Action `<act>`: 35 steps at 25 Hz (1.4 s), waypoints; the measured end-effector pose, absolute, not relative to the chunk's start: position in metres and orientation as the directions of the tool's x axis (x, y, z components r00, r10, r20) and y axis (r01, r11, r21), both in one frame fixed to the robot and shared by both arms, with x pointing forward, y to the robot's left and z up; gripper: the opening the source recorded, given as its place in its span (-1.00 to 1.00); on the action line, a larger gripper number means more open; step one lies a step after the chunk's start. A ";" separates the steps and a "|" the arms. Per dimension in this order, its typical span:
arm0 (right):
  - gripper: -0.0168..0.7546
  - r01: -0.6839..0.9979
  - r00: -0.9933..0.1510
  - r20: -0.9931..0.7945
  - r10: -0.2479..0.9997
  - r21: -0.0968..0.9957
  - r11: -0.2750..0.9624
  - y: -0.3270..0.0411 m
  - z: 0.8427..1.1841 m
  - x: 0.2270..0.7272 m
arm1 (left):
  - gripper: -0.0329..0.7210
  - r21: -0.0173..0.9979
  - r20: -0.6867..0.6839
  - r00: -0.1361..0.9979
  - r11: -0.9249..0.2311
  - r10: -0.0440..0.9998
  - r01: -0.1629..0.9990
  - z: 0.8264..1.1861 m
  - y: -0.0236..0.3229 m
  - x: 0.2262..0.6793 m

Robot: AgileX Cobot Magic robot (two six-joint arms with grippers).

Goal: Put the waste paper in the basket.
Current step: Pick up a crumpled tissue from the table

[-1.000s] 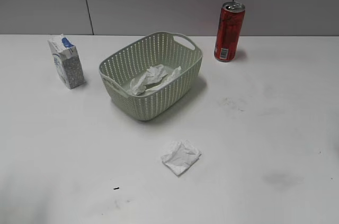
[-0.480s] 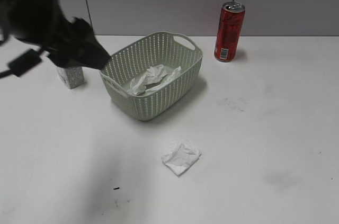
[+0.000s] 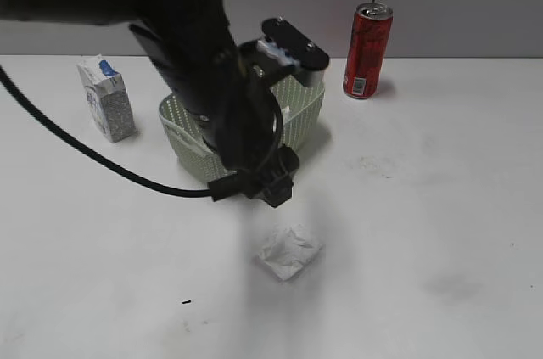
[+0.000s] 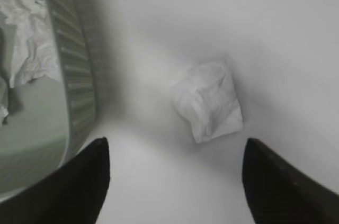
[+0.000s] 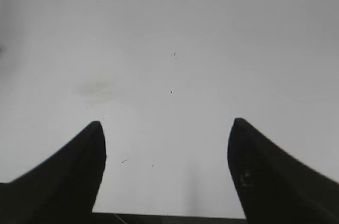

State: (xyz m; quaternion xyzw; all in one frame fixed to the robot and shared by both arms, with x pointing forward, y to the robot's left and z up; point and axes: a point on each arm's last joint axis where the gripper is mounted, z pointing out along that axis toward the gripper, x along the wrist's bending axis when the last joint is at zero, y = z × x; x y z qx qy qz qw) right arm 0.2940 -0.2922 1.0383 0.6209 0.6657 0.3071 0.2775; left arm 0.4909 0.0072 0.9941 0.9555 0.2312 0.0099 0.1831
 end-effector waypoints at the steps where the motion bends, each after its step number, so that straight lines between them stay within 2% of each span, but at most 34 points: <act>1: 0.45 0.636 -0.076 0.011 0.997 0.771 0.040 -0.292 1.037 0.288 | 0.60 0.330 -0.060 0.897 -0.839 0.438 0.432 0.987 0.001 0.493; 5: 0.45 0.540 -0.080 0.003 0.997 0.841 0.041 -0.290 1.039 0.269 | 0.60 0.245 -0.063 0.906 -0.873 0.419 0.422 0.959 -0.019 0.500; 9: 0.45 0.459 -0.081 -0.007 0.997 0.887 0.043 -0.290 1.041 0.255 | 0.60 0.204 -0.071 0.912 -0.890 0.403 0.409 0.937 -0.034 0.501; 12: 0.45 0.437 -0.082 -0.007 0.997 0.898 0.043 -0.289 1.042 0.252 | 0.60 0.156 -0.061 0.924 -0.911 0.377 0.381 0.917 -0.039 0.497; 16: 0.45 0.436 -0.082 -0.008 0.997 0.899 0.043 -0.289 1.042 0.252 | 0.60 0.042 -0.047 0.939 -0.939 0.340 0.342 0.890 -0.038 0.493; 20: 0.45 0.434 -0.083 -0.006 0.997 0.900 0.042 -0.289 1.042 0.251 | 0.52 0.038 -0.047 0.940 -0.940 0.338 0.340 0.889 -0.039 0.493; 22: 0.45 0.434 -0.083 -0.006 0.997 0.900 0.042 -0.289 1.042 0.251 | 0.31 0.036 -0.057 0.938 -0.938 0.343 0.345 0.890 -0.039 0.492; 24: 0.45 0.435 -0.083 -0.006 0.997 0.899 0.041 -0.289 1.042 0.251 | -0.06 0.027 -0.063 0.937 -0.938 0.343 0.345 0.891 -0.041 0.492; 26: 0.45 0.435 -0.083 -0.006 0.997 0.899 0.041 -0.289 1.042 0.251 | -0.55 0.027 -0.066 0.937 -0.938 0.342 0.344 0.896 -0.043 0.493; 28: 0.45 0.435 -0.083 -0.006 0.997 0.899 0.041 -0.289 1.042 0.251 | -0.81 0.070 -0.061 0.937 -0.935 0.343 0.347 0.910 -0.048 0.497; 30: 0.45 0.435 -0.083 -0.006 0.997 0.899 0.041 -0.289 1.042 0.251 | -0.91 0.149 -0.041 0.939 -0.927 0.342 0.344 0.937 -0.055 0.501; 35: 0.45 0.434 -0.083 -0.005 0.997 0.900 0.041 -0.289 1.042 0.251 | -0.94 0.372 0.048 0.933 -0.873 0.356 0.315 1.020 -0.063 0.515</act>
